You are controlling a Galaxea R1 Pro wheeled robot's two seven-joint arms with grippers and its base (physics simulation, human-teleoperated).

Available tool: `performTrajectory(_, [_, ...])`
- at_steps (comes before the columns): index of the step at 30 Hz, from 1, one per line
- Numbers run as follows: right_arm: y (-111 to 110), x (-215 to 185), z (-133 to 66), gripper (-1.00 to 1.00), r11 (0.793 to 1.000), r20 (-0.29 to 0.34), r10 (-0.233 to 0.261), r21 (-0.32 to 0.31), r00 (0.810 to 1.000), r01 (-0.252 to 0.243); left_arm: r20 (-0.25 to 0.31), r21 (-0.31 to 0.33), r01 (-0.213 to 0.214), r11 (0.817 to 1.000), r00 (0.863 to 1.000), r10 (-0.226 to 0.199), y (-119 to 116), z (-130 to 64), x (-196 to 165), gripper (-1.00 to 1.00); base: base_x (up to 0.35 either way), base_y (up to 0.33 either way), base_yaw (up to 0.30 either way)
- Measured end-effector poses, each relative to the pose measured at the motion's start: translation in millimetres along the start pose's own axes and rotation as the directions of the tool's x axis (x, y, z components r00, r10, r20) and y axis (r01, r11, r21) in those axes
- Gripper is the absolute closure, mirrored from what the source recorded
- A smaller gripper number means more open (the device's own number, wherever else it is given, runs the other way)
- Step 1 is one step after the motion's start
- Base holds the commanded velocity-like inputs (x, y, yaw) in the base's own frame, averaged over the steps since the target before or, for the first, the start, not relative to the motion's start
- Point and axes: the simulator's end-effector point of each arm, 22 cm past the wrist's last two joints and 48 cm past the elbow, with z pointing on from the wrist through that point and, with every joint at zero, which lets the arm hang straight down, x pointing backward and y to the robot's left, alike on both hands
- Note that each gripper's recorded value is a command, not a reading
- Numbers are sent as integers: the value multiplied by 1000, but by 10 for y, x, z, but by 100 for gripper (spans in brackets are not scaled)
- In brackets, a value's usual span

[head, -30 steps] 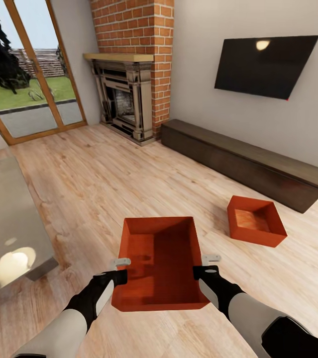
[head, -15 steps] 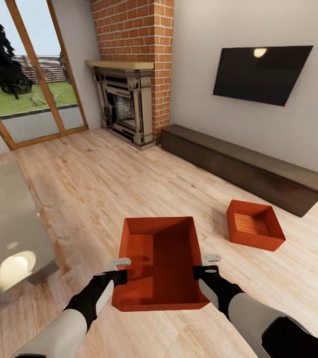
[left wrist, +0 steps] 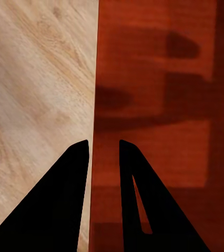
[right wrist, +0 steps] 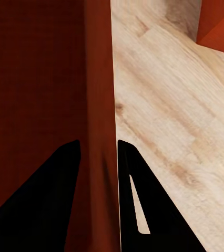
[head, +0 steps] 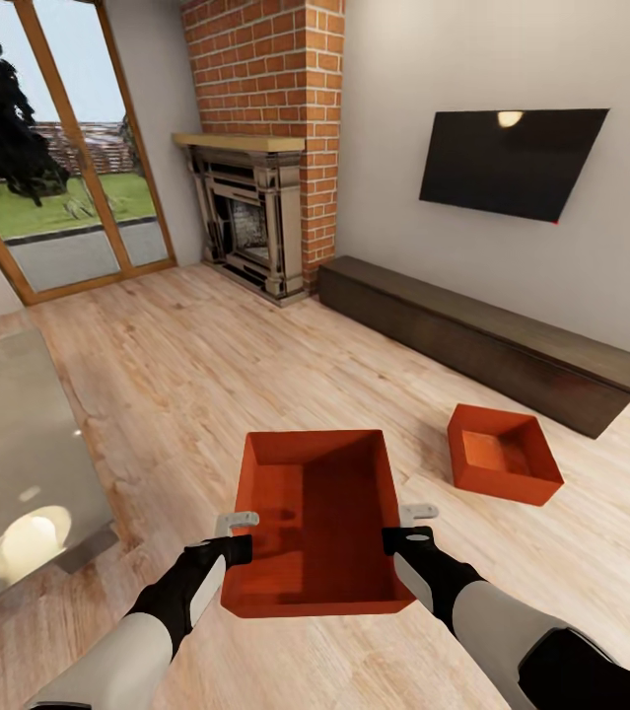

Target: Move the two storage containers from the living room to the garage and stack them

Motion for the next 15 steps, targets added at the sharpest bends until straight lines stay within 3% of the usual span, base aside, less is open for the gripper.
performTrajectory(15, [-41, -165, -221, 100, 1000, 23, 3, 1, 1000, -3, 23, 3, -2, 1000, 1000, 2, -27, -227, -149, 100, 0, 0, 0])
